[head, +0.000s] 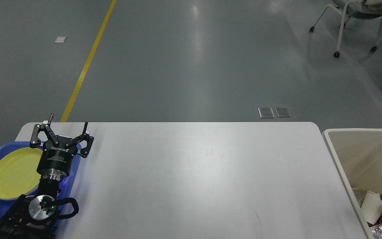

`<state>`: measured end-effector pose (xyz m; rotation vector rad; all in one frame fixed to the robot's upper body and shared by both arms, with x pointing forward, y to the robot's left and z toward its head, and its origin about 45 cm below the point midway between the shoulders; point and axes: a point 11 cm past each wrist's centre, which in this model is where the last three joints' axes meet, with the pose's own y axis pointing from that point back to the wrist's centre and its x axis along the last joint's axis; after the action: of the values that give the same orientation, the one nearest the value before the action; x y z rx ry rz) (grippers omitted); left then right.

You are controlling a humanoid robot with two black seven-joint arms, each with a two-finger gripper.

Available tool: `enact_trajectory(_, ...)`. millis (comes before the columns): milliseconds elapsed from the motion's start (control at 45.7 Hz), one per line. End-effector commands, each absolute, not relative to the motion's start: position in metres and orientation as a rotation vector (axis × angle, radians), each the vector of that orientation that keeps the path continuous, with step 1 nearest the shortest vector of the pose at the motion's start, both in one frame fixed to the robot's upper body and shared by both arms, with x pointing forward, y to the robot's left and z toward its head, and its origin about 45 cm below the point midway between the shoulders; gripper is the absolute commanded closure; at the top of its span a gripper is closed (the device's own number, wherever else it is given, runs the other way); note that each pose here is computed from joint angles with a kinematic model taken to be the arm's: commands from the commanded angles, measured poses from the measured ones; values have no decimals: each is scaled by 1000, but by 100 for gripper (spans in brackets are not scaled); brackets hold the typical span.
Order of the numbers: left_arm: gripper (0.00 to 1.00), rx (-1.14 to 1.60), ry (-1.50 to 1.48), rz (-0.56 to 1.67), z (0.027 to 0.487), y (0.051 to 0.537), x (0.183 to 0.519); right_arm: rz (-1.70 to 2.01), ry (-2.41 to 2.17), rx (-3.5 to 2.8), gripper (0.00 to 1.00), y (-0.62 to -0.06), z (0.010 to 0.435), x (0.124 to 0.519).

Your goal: Tidy desktop

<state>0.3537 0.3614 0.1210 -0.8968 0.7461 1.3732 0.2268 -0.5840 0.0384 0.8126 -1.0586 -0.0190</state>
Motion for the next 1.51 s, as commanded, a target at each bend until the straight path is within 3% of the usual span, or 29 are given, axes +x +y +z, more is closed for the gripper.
enact_trajectory(0,4,-897,746,1375,121,362,354,-1,-1115,811,0,-589,55,246)
enact_trajectory(175,4,-896,747,1374,121,362,354,-51,-1331,879,0,-587,74,275)
enact_trajectory(306,4,-896,748,1373,121,361,354,-88,-1701,1009,0,-595,124,323)
enact_trajectory(459,4,-896,746,1373,121,362,354,-224,-2068,1112,0,-599,165,353)
enact_trajectory(656,4,-897,745,1373,121,362,354,-542,-2349,1571,0,-515,198,420)
enact_trajectory(831,3,-897,745,1373,121,362,354,-818,-2443,1921,0,-457,223,440)
enact_trajectory(1072,4,-897,745,1373,121,362,354,-979,-2455,2239,0,-407,214,425)
enact_trajectory(1225,4,-897,745,1373,121,362,354,-937,-2453,2381,0,-376,166,382)
enact_trajectory(1488,4,-897,746,1375,121,362,354,-893,-2673,2221,0,-399,107,329)
